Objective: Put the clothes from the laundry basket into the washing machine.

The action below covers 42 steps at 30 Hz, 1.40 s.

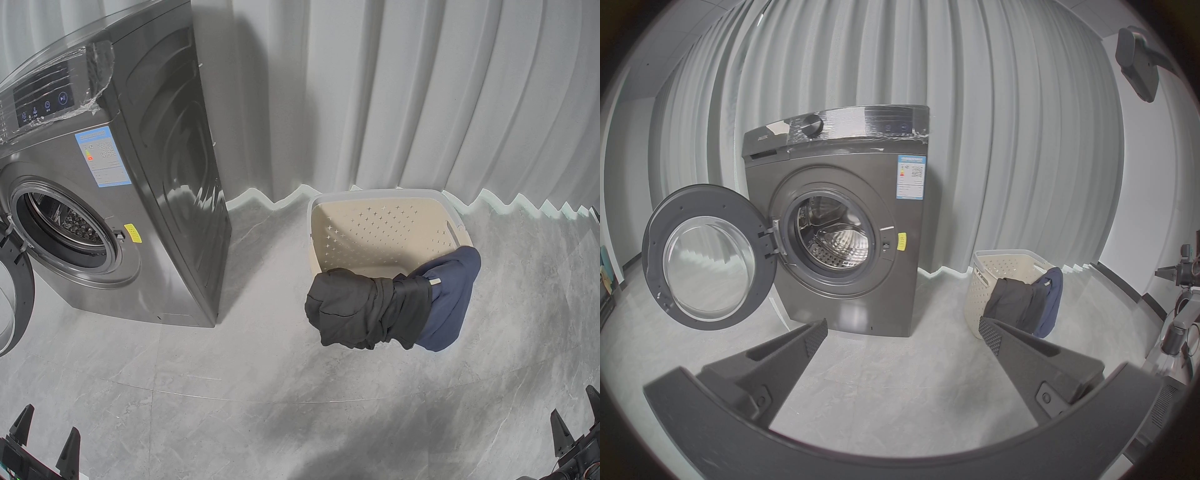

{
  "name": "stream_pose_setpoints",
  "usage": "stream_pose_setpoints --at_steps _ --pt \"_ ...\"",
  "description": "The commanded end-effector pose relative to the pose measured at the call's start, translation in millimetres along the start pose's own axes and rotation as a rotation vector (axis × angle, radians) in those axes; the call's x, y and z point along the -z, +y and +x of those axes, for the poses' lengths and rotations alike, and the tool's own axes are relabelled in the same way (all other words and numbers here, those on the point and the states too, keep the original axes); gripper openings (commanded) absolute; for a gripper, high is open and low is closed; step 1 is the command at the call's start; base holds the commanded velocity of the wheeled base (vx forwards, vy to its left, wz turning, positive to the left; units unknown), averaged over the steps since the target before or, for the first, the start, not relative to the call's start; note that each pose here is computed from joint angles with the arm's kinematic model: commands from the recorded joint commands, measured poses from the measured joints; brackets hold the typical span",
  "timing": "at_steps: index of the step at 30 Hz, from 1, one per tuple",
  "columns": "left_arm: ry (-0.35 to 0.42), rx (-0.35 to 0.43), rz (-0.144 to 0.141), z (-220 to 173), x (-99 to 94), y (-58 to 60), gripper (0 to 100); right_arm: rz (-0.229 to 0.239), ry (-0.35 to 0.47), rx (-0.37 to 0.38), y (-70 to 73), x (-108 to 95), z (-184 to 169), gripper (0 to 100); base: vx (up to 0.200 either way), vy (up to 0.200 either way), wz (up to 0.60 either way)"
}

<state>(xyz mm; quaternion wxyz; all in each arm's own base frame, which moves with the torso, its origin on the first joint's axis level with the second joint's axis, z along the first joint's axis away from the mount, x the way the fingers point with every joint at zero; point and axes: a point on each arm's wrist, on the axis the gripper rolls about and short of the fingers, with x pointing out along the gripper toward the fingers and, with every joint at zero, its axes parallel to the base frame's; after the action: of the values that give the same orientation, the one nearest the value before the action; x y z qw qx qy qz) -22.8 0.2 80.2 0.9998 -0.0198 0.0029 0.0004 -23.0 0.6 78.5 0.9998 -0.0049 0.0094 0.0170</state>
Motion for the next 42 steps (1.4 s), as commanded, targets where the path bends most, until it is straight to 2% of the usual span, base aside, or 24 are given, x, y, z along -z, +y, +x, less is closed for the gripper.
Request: stream_pose_setpoints --at_steps 1,5,17,29,38,42 --pt "-0.001 -0.001 0.000 -0.1 4.4 0.2 100 -0.001 -0.005 -0.001 0.0 3.1 -0.4 100 0.000 -0.200 0.00" --pt "-0.001 0.001 -0.002 -0.1 4.4 0.2 100 0.001 -0.005 -0.001 0.0 3.1 -0.4 100 0.000 -0.200 0.00" --pt "-0.003 -0.001 -0.002 -0.3 4.5 0.2 100 0.001 -0.005 -0.001 0.0 3.1 -0.4 100 0.000 0.000 0.00" --pt "-0.001 0.001 -0.002 -0.1 4.4 0.2 100 0.001 -0.005 -0.001 0.0 3.1 -0.4 100 0.200 0.000 0.00" --pt "-0.001 0.001 -0.002 -0.1 4.4 0.2 100 0.001 -0.005 -0.001 0.0 3.1 -0.4 100 0.000 0.000 0.00" --pt "-0.001 -0.001 0.000 -0.1 4.4 0.2 100 0.001 -0.005 -0.001 0.0 3.1 -0.4 100 0.000 -0.200 0.00"
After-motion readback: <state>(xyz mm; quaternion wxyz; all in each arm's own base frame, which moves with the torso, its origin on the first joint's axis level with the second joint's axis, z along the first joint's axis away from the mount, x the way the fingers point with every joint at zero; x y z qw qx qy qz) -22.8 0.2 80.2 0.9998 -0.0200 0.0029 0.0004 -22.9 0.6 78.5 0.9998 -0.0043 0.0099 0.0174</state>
